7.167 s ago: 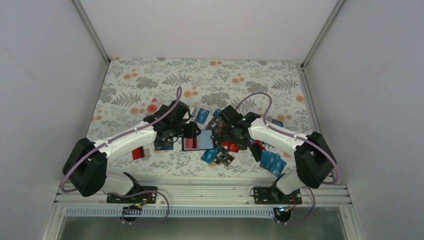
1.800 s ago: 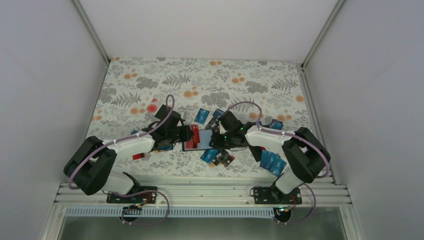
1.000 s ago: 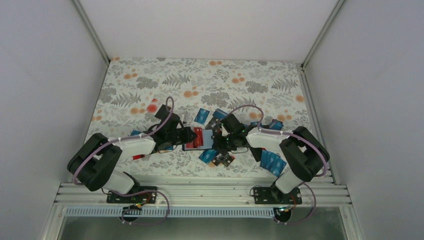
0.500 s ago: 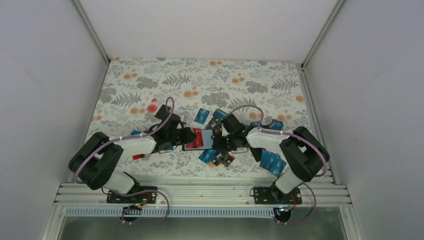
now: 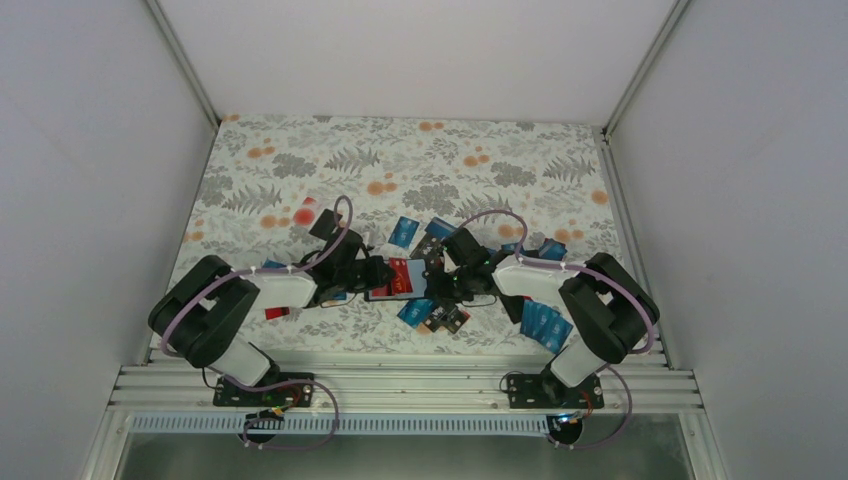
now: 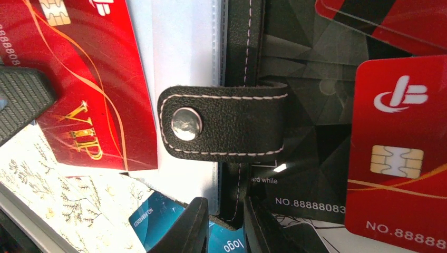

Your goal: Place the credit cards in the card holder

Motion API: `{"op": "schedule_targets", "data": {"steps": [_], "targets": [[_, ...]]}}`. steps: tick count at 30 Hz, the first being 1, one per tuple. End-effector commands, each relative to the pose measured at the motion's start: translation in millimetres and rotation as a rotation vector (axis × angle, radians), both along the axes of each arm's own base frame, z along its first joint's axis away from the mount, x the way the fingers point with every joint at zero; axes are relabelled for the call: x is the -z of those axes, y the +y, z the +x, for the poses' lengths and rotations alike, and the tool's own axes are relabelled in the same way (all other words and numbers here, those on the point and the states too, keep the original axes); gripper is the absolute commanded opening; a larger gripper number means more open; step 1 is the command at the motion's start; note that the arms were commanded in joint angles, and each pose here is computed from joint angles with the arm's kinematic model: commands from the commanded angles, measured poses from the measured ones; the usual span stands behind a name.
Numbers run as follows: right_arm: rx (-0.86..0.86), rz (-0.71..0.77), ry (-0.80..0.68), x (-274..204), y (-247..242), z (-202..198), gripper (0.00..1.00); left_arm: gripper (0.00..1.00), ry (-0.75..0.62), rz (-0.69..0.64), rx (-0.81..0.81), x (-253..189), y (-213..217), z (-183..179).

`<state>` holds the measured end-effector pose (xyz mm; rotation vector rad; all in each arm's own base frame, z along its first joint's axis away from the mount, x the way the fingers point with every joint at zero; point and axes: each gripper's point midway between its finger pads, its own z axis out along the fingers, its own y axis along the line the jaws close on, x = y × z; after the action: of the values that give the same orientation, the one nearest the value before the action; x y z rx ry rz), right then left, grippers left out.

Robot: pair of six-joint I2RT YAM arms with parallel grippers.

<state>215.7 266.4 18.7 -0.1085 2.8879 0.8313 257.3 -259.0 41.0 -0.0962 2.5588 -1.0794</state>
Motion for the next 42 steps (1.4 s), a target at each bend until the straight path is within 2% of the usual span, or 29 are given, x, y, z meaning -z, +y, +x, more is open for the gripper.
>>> {"op": "schedule_targets", "data": {"steps": [1, 42], "targets": [[0.006, -0.023, 0.015, 9, -6, -4, 0.19, 0.02, 0.023, 0.003, 0.016, 11, -2, -7], [-0.025, -0.006, -0.014, -1, -2, -1, 0.22, 0.02, 0.085, 0.044, 0.128, 37, -26, -6]]}}
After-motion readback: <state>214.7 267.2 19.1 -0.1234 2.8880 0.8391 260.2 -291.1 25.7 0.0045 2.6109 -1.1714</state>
